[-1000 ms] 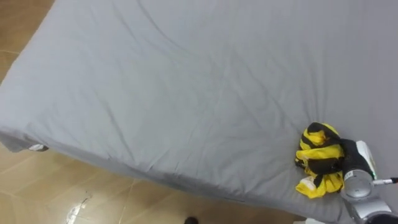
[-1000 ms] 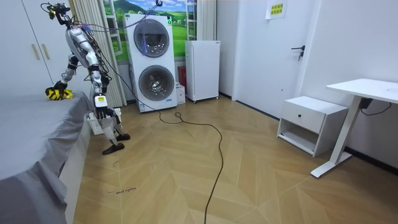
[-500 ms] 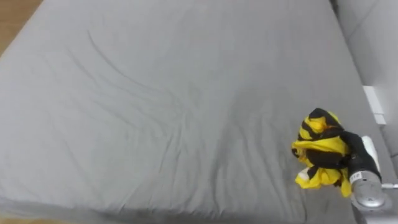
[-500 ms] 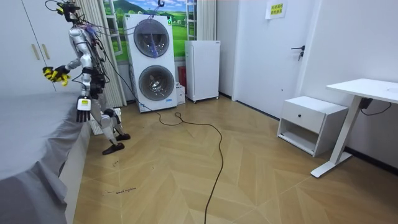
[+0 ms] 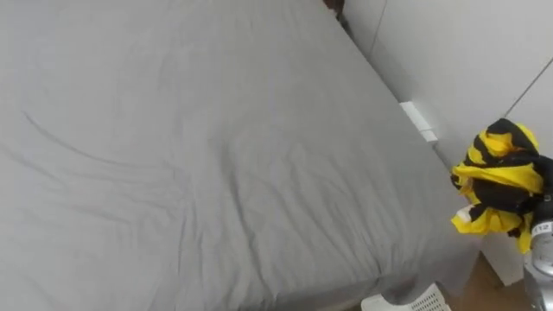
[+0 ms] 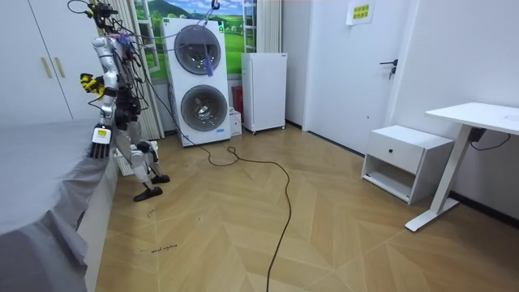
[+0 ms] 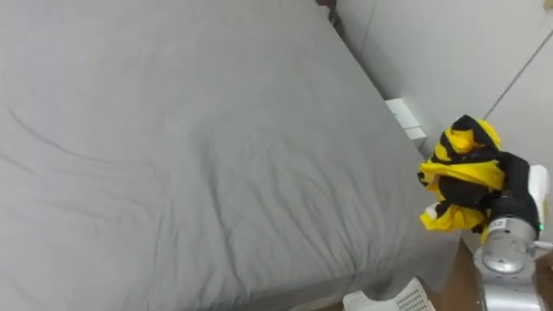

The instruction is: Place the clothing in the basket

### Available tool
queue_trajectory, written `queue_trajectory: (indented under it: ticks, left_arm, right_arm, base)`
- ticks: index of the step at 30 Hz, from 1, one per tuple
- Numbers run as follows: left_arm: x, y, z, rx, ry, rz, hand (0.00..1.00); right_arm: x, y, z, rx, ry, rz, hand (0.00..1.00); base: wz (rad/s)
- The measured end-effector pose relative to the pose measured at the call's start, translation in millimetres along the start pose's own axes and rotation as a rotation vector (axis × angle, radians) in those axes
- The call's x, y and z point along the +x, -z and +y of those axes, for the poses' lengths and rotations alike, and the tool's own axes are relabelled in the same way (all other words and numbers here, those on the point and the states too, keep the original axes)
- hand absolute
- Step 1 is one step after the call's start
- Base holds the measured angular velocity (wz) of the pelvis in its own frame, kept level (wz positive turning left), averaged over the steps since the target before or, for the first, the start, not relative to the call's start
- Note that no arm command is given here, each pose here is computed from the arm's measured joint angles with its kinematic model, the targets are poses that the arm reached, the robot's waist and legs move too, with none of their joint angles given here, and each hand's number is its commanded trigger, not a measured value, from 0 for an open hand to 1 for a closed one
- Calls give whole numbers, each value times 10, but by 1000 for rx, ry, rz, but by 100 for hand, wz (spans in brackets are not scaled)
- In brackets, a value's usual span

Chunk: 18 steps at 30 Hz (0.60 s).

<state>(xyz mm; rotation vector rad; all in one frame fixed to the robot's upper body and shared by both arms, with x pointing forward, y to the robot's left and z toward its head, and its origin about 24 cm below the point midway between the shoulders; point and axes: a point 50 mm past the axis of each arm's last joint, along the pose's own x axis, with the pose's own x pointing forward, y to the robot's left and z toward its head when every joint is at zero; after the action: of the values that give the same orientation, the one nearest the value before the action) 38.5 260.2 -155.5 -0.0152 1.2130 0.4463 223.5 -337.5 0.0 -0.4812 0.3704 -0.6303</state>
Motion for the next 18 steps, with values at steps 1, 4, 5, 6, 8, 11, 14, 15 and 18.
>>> queue_trajectory:
  ticks: [1,4,5,6,8,11,14,15,18]
  left_arm:
    - [-4,2,3,15,0,-3,0]
    - [-7,14,8,16,-2,0,0]
    - [-7,12,6,18,-1,0,0]
    - [-5,7,-1,19,1,1,0]
    - [-6,18,-3,36,2,7,0]
    - [3,-16,6,37,2,12,0]
    - [20,-73,-12,34,3,15,0]
    - [28,-114,-29,22,6,6,0]
    - [49,-237,-91,36,21,-21,0]
  right_arm:
    - [-11,42,-36,1,11,13,100]
    - [-87,222,-83,-5,14,67,100]
    - [-105,273,-89,-10,12,84,100]
    - [-148,389,-105,-27,9,123,100]
    - [-219,552,-127,-54,2,190,100]
    - [-269,708,-150,-63,4,264,100]
    - [-331,897,-141,-71,8,352,100]
    - [-353,951,-143,-78,7,376,100]
    - [-334,945,-119,-82,20,381,100]
  base:
    - [0]
    - [0]
    - [0]
    - [-8]
    - [-22]
    - [-18]
    - [-12]
    - [0]
    - [-5]
